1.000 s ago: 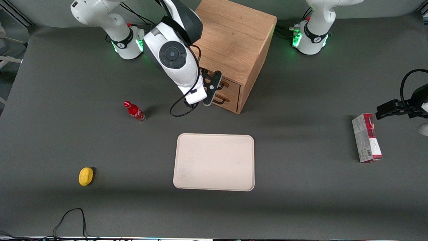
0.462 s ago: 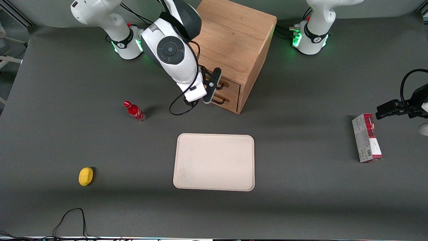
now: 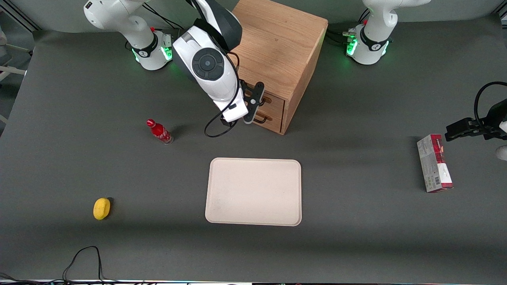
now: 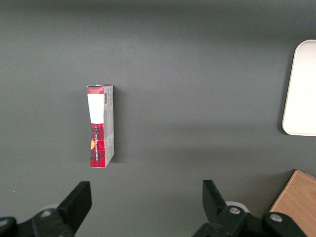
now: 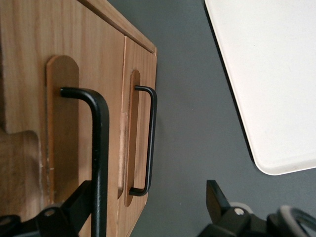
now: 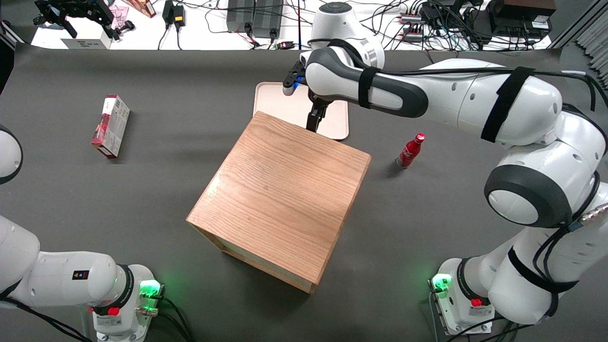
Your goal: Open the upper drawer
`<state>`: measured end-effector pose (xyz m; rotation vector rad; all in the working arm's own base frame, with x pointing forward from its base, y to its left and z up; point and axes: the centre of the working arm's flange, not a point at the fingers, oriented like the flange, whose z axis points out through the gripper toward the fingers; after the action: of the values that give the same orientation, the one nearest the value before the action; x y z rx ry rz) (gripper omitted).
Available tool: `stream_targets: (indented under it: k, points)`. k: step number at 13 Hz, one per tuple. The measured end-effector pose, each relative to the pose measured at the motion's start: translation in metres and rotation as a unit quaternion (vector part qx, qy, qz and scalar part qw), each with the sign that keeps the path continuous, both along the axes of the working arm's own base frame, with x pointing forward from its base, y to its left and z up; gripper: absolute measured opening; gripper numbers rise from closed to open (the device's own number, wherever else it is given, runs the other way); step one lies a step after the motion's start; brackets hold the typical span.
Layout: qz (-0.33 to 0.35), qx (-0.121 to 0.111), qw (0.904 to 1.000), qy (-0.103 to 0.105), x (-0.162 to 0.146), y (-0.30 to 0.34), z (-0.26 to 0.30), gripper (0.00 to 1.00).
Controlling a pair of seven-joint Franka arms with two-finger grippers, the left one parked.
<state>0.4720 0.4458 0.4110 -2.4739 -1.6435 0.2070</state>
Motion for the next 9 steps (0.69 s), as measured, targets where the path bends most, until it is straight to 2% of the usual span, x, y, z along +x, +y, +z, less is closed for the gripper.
stream_targets:
  k: [6,9]
  points:
    - [-0.003,-0.001,1.0000,-0.001,0.003,-0.001,-0.004,1.00]
    - [-0.012,0.004,0.9999,-0.010,0.012,-0.006,-0.005,1.00]
